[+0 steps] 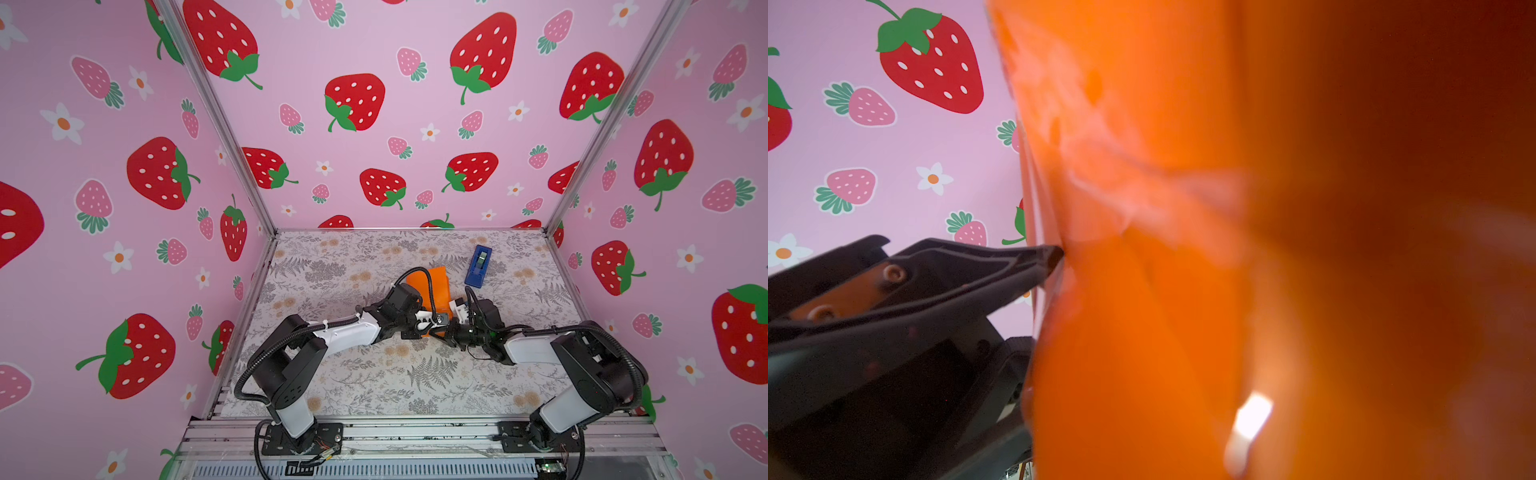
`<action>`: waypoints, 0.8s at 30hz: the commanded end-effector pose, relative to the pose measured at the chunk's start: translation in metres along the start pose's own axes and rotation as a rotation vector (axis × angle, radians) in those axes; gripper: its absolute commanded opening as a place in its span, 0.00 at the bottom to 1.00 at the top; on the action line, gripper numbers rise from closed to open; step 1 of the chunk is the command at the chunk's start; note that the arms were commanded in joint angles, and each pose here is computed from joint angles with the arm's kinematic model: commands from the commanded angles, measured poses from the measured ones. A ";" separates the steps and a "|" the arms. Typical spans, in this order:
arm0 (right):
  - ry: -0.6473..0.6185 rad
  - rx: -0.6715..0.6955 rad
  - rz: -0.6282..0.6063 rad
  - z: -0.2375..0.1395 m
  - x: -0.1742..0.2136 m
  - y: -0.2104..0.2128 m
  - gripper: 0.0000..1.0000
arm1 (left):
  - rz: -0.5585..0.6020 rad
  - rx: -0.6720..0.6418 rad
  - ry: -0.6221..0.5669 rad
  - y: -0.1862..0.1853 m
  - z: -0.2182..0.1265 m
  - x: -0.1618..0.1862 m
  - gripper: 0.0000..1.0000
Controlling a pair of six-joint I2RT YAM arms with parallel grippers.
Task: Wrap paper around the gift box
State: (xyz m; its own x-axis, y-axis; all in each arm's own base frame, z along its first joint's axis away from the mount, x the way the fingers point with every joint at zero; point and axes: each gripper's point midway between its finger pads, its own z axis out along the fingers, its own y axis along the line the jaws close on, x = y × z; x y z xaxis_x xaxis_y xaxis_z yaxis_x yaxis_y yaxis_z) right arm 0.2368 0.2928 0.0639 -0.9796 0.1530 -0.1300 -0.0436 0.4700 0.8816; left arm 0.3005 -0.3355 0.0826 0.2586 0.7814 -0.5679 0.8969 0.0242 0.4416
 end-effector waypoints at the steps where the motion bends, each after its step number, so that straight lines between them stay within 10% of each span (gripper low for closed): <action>1: -0.048 -0.009 -0.003 0.004 -0.013 0.007 0.00 | -0.060 0.180 0.129 -0.047 0.006 0.040 0.38; 24: -0.042 -0.004 0.008 0.006 -0.013 0.004 0.00 | -0.080 0.084 -0.062 -0.015 -0.023 -0.014 0.45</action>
State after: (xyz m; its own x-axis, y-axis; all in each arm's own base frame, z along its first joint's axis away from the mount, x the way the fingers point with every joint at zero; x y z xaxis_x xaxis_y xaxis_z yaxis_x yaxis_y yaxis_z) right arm 0.2429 0.2940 0.0633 -0.9758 0.1766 -0.1288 -0.0312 0.4709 0.8816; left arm 0.2834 -0.3284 0.0904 0.2064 0.7728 -0.6002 0.9299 0.0360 0.3661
